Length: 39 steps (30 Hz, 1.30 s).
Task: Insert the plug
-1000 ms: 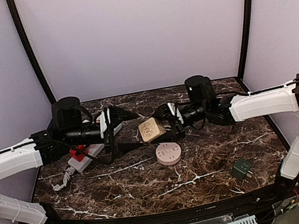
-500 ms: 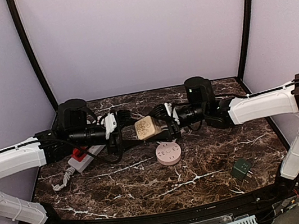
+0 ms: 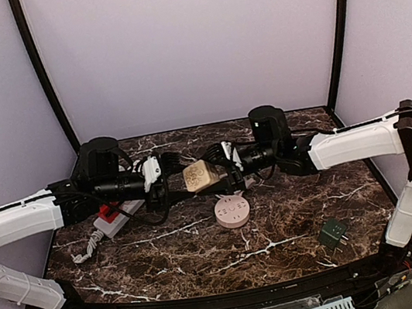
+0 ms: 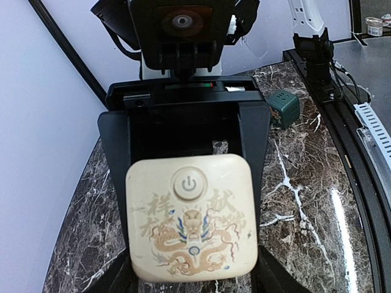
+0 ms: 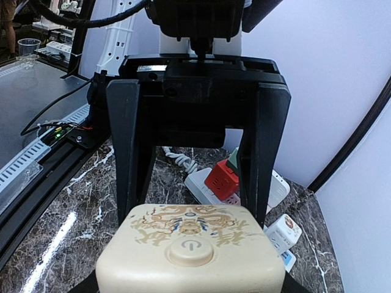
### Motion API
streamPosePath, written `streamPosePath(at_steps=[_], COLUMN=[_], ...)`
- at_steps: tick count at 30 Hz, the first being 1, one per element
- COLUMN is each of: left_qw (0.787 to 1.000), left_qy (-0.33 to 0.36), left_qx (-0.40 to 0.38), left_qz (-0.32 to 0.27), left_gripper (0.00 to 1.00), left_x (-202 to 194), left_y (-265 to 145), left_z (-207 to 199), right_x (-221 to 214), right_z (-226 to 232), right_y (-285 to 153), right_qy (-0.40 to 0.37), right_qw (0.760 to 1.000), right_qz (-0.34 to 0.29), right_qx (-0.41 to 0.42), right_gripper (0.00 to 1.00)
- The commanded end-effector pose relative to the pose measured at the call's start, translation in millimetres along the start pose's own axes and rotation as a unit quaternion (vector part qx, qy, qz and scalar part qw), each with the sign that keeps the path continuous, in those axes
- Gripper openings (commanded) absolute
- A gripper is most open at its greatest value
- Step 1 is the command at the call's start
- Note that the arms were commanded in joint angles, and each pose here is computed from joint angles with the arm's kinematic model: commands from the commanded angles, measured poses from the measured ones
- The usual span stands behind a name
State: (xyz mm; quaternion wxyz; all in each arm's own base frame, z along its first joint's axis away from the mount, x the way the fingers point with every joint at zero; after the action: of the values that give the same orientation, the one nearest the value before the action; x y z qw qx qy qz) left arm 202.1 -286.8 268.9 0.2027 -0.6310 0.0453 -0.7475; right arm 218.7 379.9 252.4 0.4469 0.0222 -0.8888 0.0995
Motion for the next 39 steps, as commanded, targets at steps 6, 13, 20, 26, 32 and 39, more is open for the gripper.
streamPosePath(at_steps=[6,13,20,26,32,39], left_qw=[0.998,0.998,0.998,0.997,0.998,0.999], left_qy=[0.027,0.036,0.049,0.055,0.053,-0.001], left_qx=[0.029,0.043,0.04,0.031,0.026,0.037], left_qz=[-0.047,-0.016,0.014,0.039,0.038,0.0], left_gripper=[0.01,0.01,0.01,0.01,0.01,0.84], left_x=[14.0,1.3,-9.9,-16.9,-15.8,-8.2], left_y=[-2.3,-4.8,-5.2,-4.6,-4.0,-2.0], left_z=[1.0,1.2,-0.6,-2.6,-3.1,-0.2], right_x=[3.1,-11.5,-17.6,-17.0,-21.9,-12.3], right_z=[-14.0,-3.5,7.0,6.3,5.1,2.6], right_y=[12.8,9.9,-7.9,-19.3,-11.0,-7.4], right_qy=[0.007,0.021,0.026,0.017,0.036,0.055], right_qw=[0.999,0.998,0.995,0.994,0.995,0.998], right_qz=[0.013,0.061,0.094,0.104,0.092,0.033], right_qx=[-0.043,-0.025,-0.024,-0.026,-0.004,0.004], right_gripper=[0.37,0.85,0.84,0.74,0.34,0.0])
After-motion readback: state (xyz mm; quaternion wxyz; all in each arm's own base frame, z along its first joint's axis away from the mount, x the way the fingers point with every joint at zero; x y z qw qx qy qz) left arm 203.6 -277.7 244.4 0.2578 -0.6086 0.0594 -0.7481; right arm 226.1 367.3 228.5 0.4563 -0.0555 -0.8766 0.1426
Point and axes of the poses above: each gripper's point midway between its finger pads, its own y axis out along the fingers, its own z axis along the line the jaws close on, x = y × z, the point moved 6 cm from there along -y, back along the fingers, and after that the axes turned 12 degrees about -y, right-handed, at the moved point
